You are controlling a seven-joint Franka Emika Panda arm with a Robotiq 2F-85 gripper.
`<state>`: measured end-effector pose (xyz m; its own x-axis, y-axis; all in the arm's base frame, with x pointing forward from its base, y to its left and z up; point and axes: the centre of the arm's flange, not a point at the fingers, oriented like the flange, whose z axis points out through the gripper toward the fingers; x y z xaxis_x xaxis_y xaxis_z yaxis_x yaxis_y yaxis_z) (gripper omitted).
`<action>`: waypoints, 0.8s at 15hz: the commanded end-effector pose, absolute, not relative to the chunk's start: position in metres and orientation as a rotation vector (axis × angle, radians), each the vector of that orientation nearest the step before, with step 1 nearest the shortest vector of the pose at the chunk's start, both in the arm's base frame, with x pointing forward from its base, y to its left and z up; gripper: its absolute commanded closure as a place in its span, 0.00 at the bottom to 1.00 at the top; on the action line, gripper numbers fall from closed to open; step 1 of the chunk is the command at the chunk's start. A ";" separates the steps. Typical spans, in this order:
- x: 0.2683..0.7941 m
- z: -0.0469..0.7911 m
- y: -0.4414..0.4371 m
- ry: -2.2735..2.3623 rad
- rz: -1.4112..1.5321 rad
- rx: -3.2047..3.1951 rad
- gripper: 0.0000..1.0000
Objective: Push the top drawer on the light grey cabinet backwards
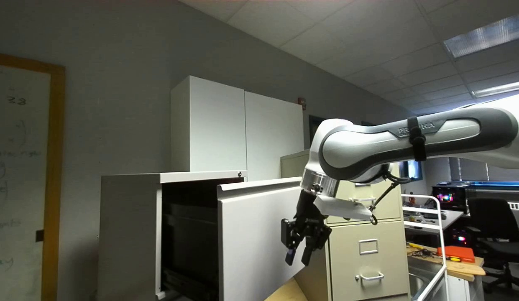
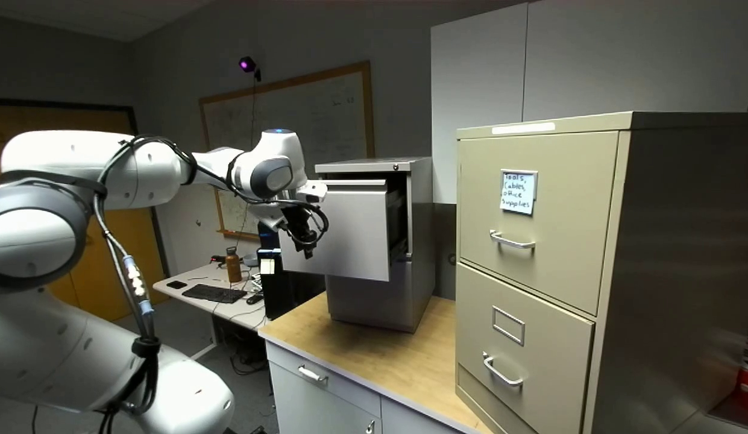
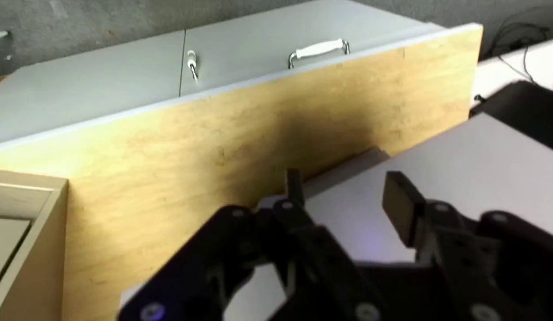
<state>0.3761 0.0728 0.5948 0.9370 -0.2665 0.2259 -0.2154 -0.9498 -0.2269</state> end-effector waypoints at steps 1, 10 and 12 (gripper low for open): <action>0.379 0.621 0.082 0.504 -0.628 -2.837 0.80; 0.395 0.655 0.107 0.607 -1.034 -2.572 0.97; 0.405 0.657 0.113 0.638 -1.087 -2.534 0.97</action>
<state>0.3895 0.1008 0.6506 0.6788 -0.4698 0.5644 -0.2644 -0.8734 -0.4090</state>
